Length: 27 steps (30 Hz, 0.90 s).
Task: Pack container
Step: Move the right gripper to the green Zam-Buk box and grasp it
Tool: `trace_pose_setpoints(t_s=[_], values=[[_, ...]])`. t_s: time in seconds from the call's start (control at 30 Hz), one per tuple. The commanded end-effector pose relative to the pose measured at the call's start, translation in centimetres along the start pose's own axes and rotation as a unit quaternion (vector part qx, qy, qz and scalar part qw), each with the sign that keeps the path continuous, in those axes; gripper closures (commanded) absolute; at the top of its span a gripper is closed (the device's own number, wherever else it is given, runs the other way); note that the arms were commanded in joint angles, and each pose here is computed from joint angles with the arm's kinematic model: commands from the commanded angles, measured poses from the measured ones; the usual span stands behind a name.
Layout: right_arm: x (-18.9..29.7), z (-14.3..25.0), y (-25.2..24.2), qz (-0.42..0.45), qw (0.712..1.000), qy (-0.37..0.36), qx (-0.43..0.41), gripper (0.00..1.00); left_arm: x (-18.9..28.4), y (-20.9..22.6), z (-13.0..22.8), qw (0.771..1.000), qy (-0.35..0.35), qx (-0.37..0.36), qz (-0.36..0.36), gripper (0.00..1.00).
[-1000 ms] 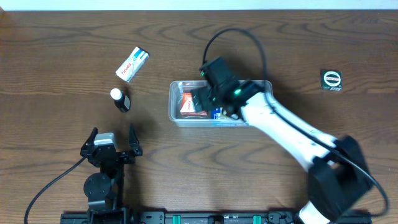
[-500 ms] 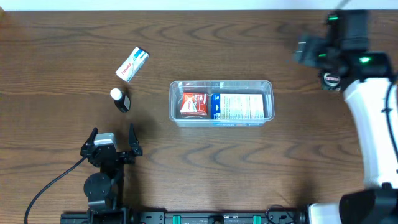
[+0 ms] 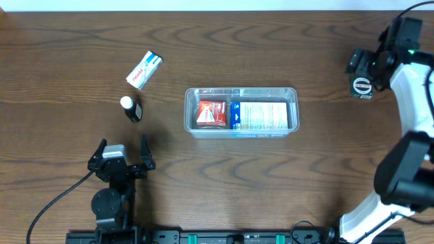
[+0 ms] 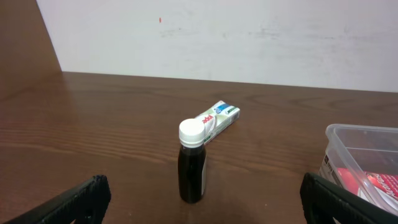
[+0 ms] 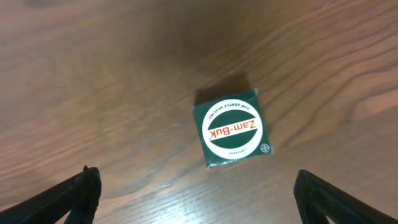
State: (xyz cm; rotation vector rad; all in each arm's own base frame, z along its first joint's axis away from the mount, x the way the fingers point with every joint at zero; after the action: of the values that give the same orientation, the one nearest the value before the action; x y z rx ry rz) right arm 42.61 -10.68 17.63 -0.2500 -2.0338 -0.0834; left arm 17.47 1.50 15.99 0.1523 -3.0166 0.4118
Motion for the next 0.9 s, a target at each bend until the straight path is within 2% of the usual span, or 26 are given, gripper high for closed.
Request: trace_pose_setpoints(t_s=[0.0,0.13,0.43,0.87], values=[[-2.1,0.7,-0.9,0.002,0.999,0.019,0.025,0.03,-0.1,0.5,1.1,1.000,0.022,-0.001,-0.012,0.02],[-3.1,0.9,-1.6,0.016,0.997,0.028,0.067,0.02,-0.1,0.5,1.1,1.000,0.022,-0.001,-0.012,0.02],[-4.7,1.5,-3.0,0.030,0.995,0.043,0.083,0.01,-0.1,0.5,1.1,1.000,0.022,-0.001,-0.012,0.02],[-9.1,3.6,-2.4,-0.002,0.992,0.088,0.088,0.01,-0.1,0.5,1.1,1.000,0.022,-0.001,-0.012,0.02]])
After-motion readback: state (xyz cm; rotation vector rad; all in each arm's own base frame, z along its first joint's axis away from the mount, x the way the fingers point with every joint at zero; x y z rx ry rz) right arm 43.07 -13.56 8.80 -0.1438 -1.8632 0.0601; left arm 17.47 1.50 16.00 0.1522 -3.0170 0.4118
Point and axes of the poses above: each gripper's point midway between its finger pads, its own x axis back along the fingers, its own y axis along the line the jaws close on, z = x × y, the point moved 7 cm from there along x, back along the fingers, and after that the axes turned 13 degrees about x, right-handed, at the moved point
